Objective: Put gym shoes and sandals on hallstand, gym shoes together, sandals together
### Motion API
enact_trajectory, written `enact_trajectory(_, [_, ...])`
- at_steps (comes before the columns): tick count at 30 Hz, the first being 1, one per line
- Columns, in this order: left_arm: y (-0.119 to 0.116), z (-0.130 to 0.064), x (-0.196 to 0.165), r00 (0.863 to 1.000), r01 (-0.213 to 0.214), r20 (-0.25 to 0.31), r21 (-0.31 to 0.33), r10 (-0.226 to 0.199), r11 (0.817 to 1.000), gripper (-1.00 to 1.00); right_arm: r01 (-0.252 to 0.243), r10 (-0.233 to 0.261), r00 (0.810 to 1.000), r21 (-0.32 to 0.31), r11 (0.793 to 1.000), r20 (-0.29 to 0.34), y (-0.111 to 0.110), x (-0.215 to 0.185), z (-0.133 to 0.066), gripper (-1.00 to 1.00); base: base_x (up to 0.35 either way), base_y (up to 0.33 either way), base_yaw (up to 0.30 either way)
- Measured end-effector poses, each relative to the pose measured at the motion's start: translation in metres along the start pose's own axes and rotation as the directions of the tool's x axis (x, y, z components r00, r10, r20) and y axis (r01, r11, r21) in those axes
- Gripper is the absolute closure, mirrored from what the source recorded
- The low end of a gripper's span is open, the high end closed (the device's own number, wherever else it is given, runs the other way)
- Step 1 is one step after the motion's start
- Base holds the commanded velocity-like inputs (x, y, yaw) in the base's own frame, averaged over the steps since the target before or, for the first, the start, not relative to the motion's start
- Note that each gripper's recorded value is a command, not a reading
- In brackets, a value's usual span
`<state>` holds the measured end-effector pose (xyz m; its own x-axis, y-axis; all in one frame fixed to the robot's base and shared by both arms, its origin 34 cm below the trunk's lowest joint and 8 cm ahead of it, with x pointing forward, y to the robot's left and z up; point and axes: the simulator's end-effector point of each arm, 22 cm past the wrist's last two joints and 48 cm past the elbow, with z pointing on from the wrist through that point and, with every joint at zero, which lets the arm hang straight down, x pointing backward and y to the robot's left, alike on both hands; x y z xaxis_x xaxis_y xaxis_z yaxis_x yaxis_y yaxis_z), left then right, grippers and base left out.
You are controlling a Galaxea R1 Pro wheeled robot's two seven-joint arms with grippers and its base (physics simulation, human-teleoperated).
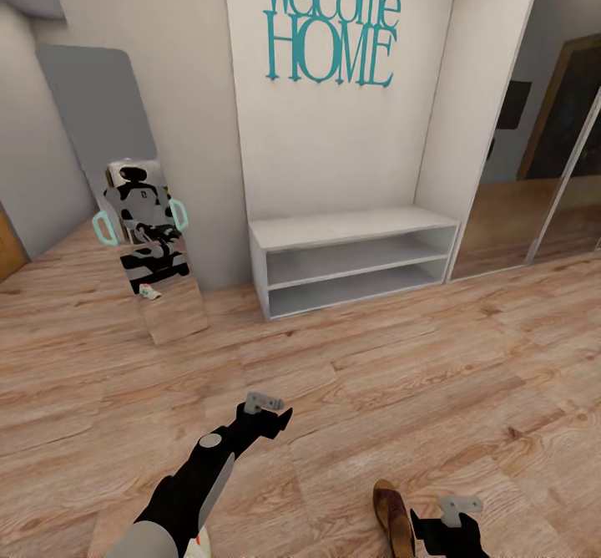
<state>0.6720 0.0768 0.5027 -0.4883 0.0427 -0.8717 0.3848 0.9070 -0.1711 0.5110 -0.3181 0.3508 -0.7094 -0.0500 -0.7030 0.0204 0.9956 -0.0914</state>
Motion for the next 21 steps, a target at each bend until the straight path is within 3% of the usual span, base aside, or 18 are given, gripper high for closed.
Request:
enact_trajectory(9, [0.000,0.006,0.019,1.000,-0.001,0.002,0.002,0.001,1.000,-1.00,0.001,-0.001,1.000,-0.001,1.000,0.003,0.003,0.014,0.012,-1.00,0.000,0.000,0.000])
enact_trajectory(14, [0.000,0.009,0.029,1.000,-0.001,0.003,0.003,0.000,1.000,-1.00,-0.006,0.005,0.997,0.005,1.000,0.075,0.003,-0.031,0.031,-1.00,0.000,0.000,0.000])
enact_trajectory(16, [-0.001,0.010,0.034,1.000,0.000,0.004,0.003,0.000,1.000,-1.00,-0.015,0.011,0.992,0.033,0.999,0.129,-0.003,-0.070,0.042,-1.00,0.000,0.000,0.000])
enact_trajectory(21, [0.000,0.013,0.045,1.000,-0.001,0.004,0.004,0.001,1.000,-1.00,-0.023,0.015,0.989,0.052,0.998,0.149,-0.007,-0.080,0.052,-1.00,0.000,0.000,0.000])
